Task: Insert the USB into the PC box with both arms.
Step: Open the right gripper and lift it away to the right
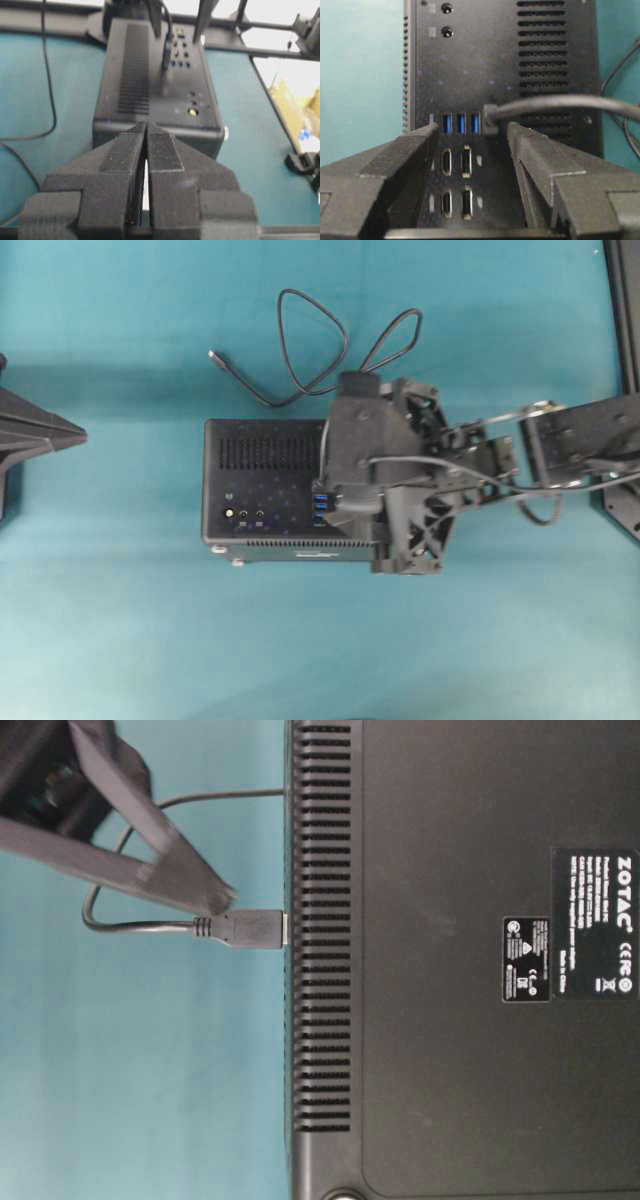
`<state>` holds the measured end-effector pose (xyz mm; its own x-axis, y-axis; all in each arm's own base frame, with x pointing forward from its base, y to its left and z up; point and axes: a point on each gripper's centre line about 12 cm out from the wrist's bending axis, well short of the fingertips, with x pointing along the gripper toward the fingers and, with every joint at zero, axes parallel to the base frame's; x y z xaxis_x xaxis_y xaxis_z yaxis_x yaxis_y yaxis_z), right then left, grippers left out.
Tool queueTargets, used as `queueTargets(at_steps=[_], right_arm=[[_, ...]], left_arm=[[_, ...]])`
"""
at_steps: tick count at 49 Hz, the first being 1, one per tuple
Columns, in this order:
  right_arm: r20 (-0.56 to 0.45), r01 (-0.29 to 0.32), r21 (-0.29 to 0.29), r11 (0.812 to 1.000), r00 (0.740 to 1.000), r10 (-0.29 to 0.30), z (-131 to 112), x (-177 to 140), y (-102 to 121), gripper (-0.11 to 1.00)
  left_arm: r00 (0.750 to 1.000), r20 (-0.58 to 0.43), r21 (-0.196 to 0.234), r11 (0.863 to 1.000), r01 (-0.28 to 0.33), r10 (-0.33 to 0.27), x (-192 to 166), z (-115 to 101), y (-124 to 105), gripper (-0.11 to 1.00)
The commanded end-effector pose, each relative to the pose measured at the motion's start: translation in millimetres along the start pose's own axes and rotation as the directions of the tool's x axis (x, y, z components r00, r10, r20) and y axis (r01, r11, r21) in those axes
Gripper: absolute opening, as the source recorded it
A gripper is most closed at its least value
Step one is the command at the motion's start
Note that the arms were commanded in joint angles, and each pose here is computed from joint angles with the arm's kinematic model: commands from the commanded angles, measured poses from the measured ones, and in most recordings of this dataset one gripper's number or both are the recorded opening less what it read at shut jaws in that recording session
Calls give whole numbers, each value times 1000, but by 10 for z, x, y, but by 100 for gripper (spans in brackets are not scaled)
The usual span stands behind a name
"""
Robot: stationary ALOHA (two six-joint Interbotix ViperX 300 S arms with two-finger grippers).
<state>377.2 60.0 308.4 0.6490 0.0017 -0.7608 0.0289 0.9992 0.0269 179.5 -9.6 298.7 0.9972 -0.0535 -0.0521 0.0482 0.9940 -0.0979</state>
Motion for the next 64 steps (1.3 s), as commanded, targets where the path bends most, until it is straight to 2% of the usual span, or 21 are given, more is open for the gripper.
queueTargets(at_steps=[1,25,45,52,64], right_arm=[[52,-12,12,1000,999,11,53,-192,-9,66],[88,-19,16,1000,996,18,-155,-504,-89,67],[171,-45,15,999,984,42,-318,-719,-137,67],[197,-53,14,998,979,49,-383,-768,-152,67],[235,-67,12,998,970,63,-475,-806,-169,67]], left_arm=[[1000,7,-8,1000,4,-4,0,45,-10,0],[1000,-22,-15,1000,0,0,-30,55,-10,0],[1000,-15,-15,1000,0,-1,-29,89,-13,0],[1000,10,0,1000,3,-3,-40,163,-21,0],[1000,-12,12,1000,1,-1,-32,103,-14,0]])
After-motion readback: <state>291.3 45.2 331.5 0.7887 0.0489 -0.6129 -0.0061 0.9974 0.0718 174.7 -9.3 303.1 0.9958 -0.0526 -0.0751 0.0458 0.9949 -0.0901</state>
